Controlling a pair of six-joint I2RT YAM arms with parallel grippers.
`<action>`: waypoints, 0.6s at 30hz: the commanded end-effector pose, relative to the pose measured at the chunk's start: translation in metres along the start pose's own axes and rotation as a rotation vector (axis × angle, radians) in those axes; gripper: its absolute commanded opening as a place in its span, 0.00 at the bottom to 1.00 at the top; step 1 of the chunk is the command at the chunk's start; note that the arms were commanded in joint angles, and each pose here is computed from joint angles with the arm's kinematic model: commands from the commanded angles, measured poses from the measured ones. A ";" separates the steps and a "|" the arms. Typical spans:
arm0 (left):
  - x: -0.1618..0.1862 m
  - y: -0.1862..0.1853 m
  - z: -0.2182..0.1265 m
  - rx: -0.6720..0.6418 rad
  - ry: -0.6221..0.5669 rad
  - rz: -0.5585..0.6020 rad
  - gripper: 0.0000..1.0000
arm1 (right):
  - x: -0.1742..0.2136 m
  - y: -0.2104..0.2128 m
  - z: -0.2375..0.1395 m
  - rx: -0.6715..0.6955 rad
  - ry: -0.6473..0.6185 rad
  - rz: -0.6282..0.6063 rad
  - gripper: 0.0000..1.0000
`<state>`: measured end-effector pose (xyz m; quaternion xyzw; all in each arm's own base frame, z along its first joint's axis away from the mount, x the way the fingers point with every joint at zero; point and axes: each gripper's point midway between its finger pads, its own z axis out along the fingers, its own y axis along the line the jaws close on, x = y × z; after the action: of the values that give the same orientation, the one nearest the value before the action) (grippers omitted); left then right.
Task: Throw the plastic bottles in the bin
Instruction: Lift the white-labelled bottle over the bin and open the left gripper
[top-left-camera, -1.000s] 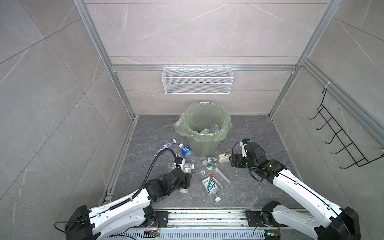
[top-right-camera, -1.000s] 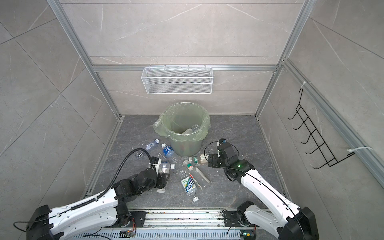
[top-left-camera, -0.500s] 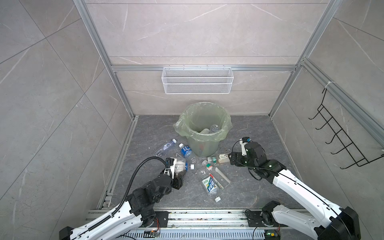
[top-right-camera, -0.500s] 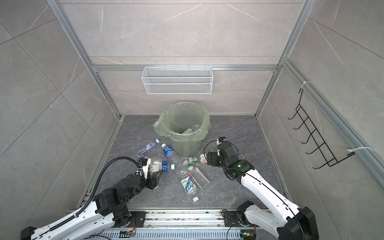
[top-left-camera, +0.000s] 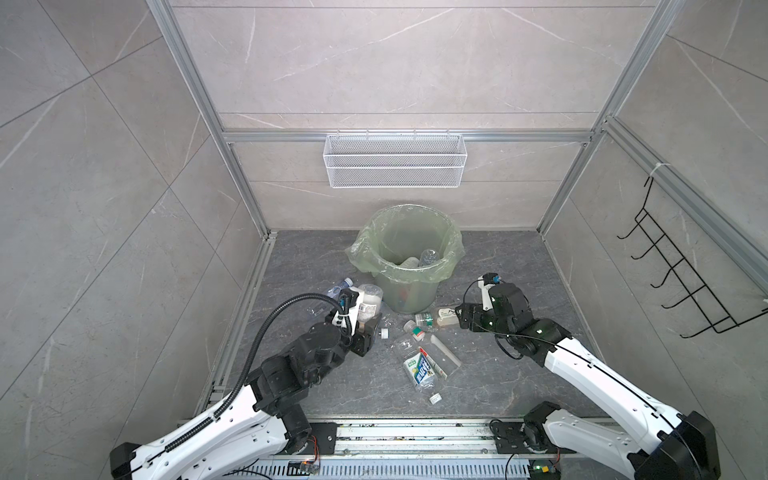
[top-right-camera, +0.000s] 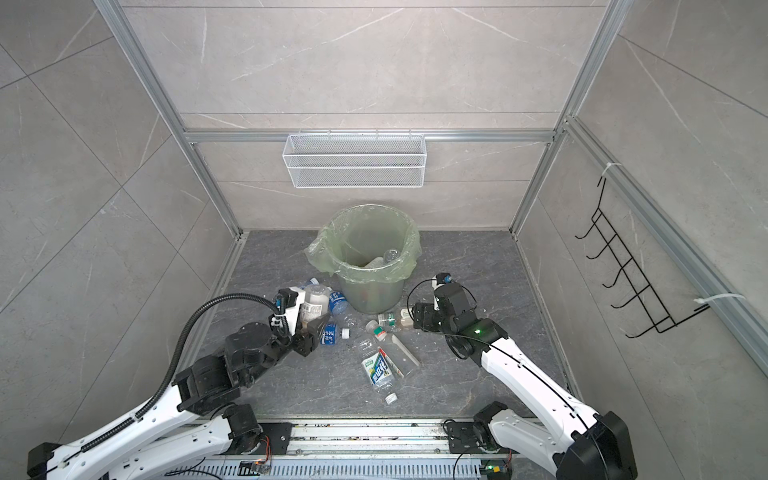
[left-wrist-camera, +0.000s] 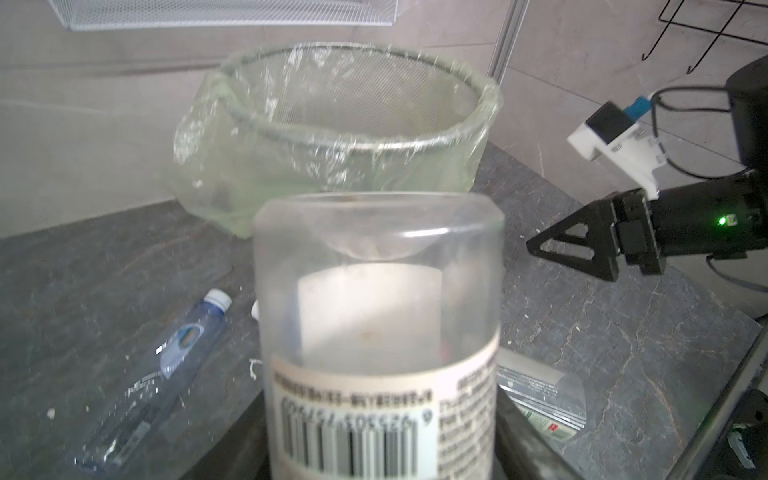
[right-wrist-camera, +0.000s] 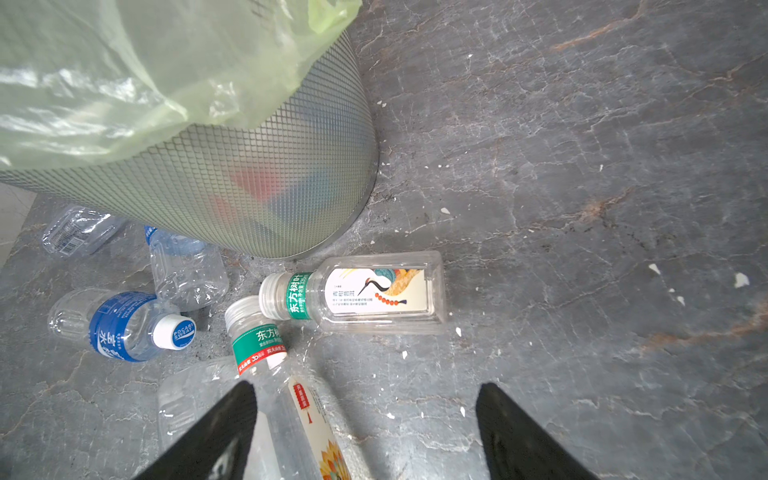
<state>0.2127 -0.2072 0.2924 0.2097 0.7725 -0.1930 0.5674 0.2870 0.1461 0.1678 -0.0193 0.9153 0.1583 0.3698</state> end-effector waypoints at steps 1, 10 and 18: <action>-0.053 -0.014 0.005 0.041 -0.099 0.082 0.61 | -0.006 0.004 -0.004 -0.028 -0.030 0.020 0.84; -0.178 0.003 0.102 0.209 -0.174 -0.051 0.59 | -0.014 0.010 -0.018 -0.057 -0.060 0.029 0.84; -0.219 0.015 0.147 0.259 -0.134 -0.118 1.00 | -0.014 0.006 -0.030 -0.049 -0.076 0.048 0.95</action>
<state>0.4160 -0.2988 0.4348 0.2104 0.7292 -0.3018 0.5770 0.2802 0.1461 0.1915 -0.0089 0.8992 0.1879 0.3950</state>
